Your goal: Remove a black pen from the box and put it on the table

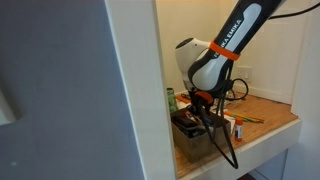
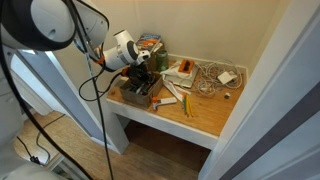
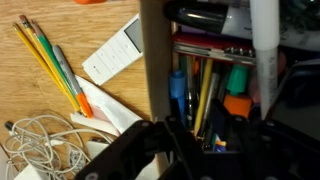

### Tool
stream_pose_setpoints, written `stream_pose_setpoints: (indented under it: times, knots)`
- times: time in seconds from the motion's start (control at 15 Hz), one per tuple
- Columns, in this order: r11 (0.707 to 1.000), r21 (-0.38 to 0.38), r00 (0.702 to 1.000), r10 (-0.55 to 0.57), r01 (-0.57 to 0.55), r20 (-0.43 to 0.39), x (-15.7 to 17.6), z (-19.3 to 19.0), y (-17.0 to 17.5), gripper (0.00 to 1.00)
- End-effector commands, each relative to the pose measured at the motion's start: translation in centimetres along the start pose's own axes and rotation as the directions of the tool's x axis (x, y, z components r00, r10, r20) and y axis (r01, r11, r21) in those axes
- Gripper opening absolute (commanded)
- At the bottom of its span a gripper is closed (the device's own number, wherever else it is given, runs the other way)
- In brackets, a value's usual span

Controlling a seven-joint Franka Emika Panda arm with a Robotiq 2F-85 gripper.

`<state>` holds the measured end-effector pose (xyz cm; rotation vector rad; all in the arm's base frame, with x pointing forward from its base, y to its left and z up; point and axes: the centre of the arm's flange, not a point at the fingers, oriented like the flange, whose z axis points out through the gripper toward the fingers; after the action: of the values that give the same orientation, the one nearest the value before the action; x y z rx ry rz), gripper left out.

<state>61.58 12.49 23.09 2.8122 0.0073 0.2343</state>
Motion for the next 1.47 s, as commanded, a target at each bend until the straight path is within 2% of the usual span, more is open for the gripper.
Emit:
stream_pose_setpoints:
  times: [0.0, 1.4]
  knots:
    - [1.000, 0.004, 1.000, 0.002, -0.002, 0.007, 1.1, 0.9, -0.7, 0.36]
    - [0.999, 0.020, 0.999, -0.038, 0.037, 0.036, 1.9, 3.9, -1.0, 0.25]
